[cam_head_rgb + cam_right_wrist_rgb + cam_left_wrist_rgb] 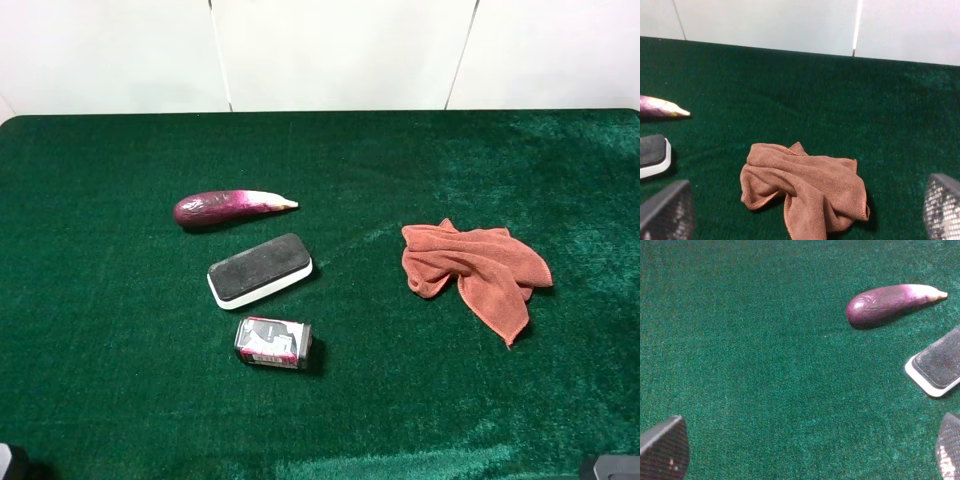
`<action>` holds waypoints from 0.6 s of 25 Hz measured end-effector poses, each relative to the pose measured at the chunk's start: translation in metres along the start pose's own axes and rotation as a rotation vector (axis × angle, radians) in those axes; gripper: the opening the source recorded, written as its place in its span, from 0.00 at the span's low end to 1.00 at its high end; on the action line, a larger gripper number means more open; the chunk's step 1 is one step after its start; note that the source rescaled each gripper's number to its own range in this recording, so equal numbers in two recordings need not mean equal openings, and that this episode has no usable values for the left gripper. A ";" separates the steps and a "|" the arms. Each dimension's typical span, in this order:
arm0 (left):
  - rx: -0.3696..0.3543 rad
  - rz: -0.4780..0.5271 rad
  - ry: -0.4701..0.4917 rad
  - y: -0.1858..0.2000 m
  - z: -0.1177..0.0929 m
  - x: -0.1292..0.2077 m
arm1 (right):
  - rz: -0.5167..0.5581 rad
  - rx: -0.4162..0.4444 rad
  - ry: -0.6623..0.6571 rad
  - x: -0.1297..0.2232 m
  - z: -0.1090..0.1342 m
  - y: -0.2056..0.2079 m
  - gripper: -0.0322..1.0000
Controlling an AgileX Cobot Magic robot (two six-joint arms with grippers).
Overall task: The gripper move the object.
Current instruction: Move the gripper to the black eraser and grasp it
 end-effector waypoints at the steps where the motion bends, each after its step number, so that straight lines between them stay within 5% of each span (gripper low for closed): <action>1: 0.000 0.000 0.000 0.000 0.000 0.000 | 0.000 0.000 0.000 0.000 0.000 0.000 1.00; 15: 0.000 0.000 0.000 0.000 0.000 0.000 | 0.000 0.000 -0.002 0.000 0.000 0.000 1.00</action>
Point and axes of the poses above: a point on each arm's last joint axis where the gripper is mounted, y pointing back along that axis away from the gripper, z along the wrist's bending axis when the last joint is at zero, x = y × z, the point moved 4 cm from there along -y, pointing out along that axis toward the gripper, and after that the axes turned 6 degrees about -y, right-handed, at the moved point
